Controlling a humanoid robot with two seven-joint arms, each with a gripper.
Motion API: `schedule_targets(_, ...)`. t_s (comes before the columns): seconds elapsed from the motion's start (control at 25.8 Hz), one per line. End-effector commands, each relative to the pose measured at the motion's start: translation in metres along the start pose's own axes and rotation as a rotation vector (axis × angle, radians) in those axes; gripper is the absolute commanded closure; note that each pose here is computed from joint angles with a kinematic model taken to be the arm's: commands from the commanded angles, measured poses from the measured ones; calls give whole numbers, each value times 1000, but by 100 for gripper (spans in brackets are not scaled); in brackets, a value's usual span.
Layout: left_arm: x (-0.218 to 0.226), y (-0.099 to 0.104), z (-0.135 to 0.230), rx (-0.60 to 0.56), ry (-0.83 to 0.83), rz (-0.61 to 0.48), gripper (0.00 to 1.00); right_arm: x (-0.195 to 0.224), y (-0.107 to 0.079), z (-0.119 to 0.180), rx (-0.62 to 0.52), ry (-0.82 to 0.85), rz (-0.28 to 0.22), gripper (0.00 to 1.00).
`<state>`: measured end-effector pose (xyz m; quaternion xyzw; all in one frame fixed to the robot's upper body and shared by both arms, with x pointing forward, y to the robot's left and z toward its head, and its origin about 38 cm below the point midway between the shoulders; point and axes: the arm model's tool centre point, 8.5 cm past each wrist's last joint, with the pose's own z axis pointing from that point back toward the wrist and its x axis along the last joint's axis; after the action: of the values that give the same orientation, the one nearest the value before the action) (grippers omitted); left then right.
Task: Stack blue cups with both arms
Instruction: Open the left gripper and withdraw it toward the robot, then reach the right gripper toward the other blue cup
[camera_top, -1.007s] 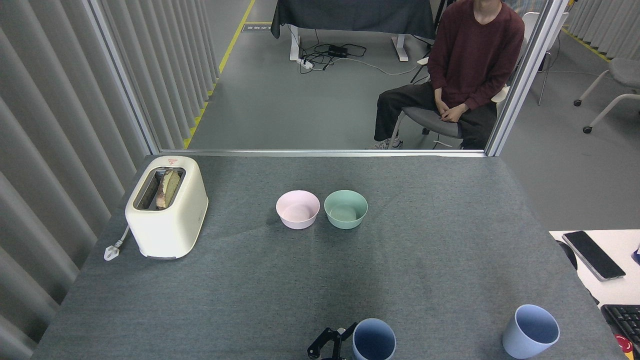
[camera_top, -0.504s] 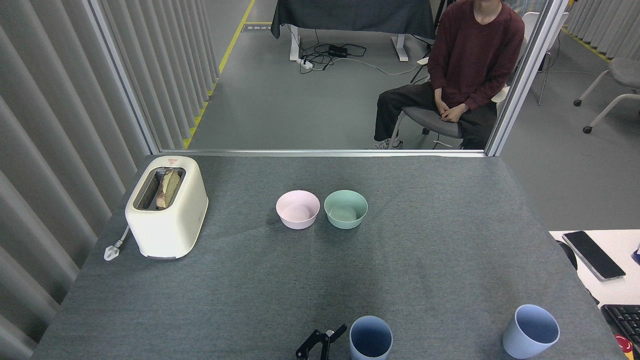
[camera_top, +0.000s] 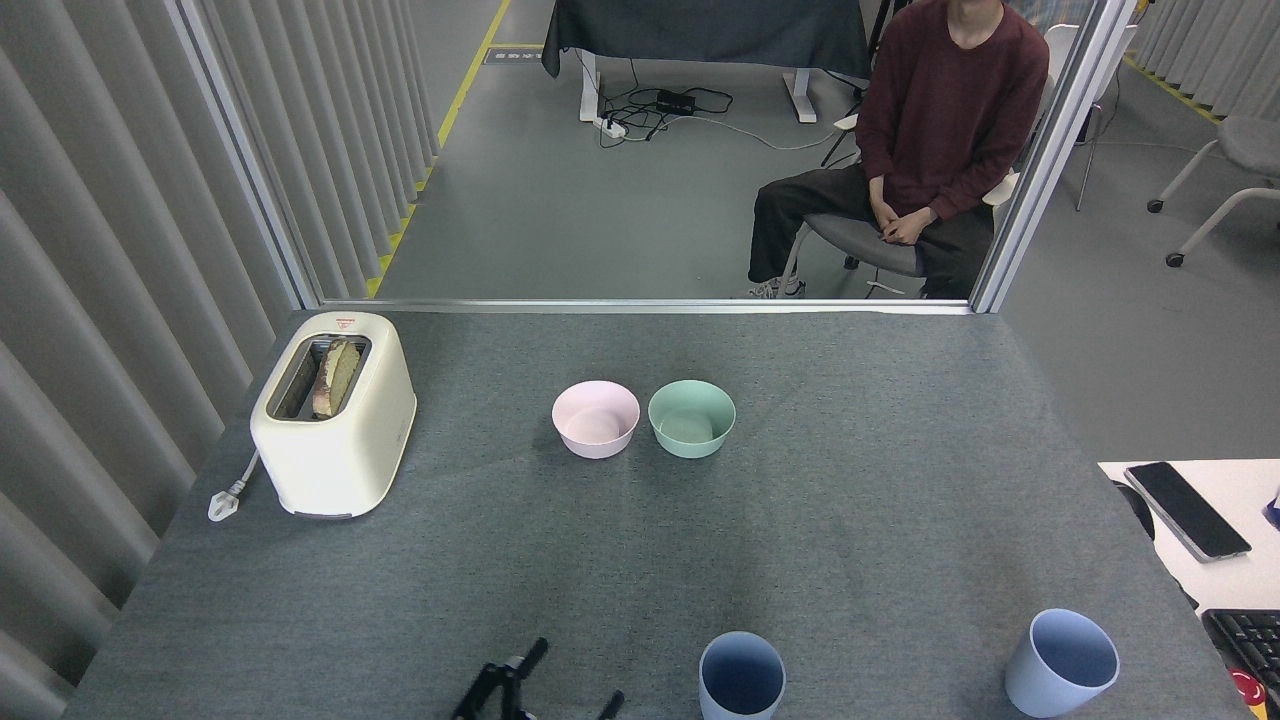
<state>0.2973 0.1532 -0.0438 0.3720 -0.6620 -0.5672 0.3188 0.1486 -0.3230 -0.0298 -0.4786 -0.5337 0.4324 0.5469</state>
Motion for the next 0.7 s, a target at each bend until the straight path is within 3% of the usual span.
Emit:
schedule_targets(0.0, -93, 17, 36, 12, 227, -27, 0, 2, 0, -2, -3, -4, -2, 0)
schedule_targets(0.23, -162, 24, 85, -71, 481, -27, 1, 0, -1, -6, -12, 26, 12, 0)
schedule_targets(0.54, -139, 44, 126, -178, 471, -13, 1, -20, -3, -2, -9, 82, 24, 0)
schedule_targets(0.66, -121, 38, 155, -221, 480, 3, 1, -17, -2, -6, -13, 77, 20, 0)
